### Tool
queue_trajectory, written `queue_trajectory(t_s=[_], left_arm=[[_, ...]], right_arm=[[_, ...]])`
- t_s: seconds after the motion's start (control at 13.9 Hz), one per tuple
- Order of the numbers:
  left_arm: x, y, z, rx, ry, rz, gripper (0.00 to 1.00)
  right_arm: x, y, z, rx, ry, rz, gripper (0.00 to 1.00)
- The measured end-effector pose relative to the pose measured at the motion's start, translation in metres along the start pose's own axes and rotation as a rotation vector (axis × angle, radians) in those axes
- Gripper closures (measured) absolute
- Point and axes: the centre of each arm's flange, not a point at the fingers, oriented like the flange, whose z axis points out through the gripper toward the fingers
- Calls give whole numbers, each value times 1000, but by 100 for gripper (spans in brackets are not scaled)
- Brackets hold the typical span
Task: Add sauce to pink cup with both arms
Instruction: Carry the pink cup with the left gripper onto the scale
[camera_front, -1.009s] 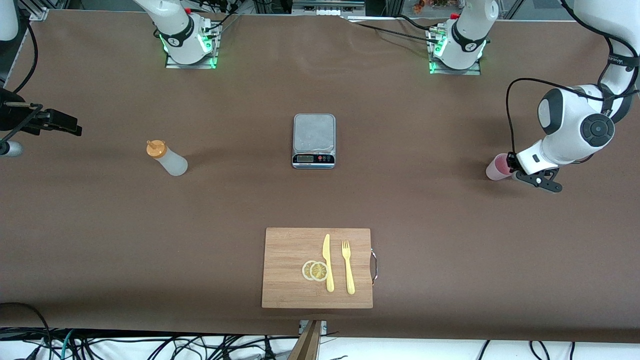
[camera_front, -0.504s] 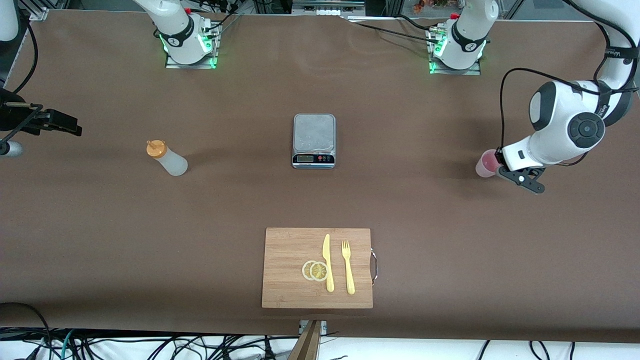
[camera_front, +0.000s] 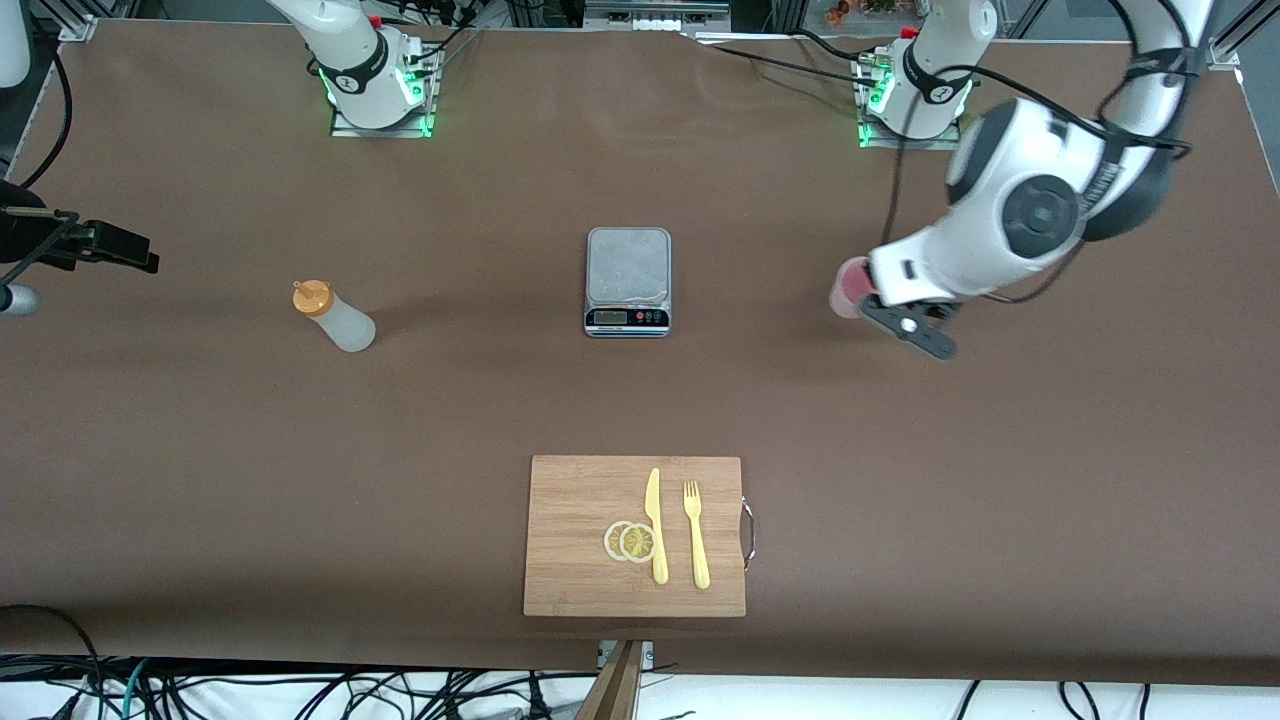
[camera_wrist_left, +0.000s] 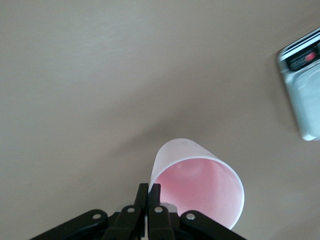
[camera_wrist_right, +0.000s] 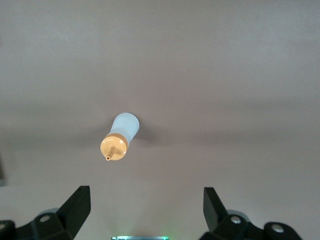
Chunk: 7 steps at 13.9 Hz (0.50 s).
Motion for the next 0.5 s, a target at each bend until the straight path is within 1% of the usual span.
queue_trajectory(t_s=[0.22,0.36,0.5], left_arm=[[16,96,17,-24,-8,-114,97],[26,155,41,-55,18,-208,97],[33,204,69,-105,49,-302,97]], right_arm=[[2,-1,4,0,-7,-1,0],[7,-2,12,-1,-23,-4,0],[12,-4,21,-2,-38,-6,0]])
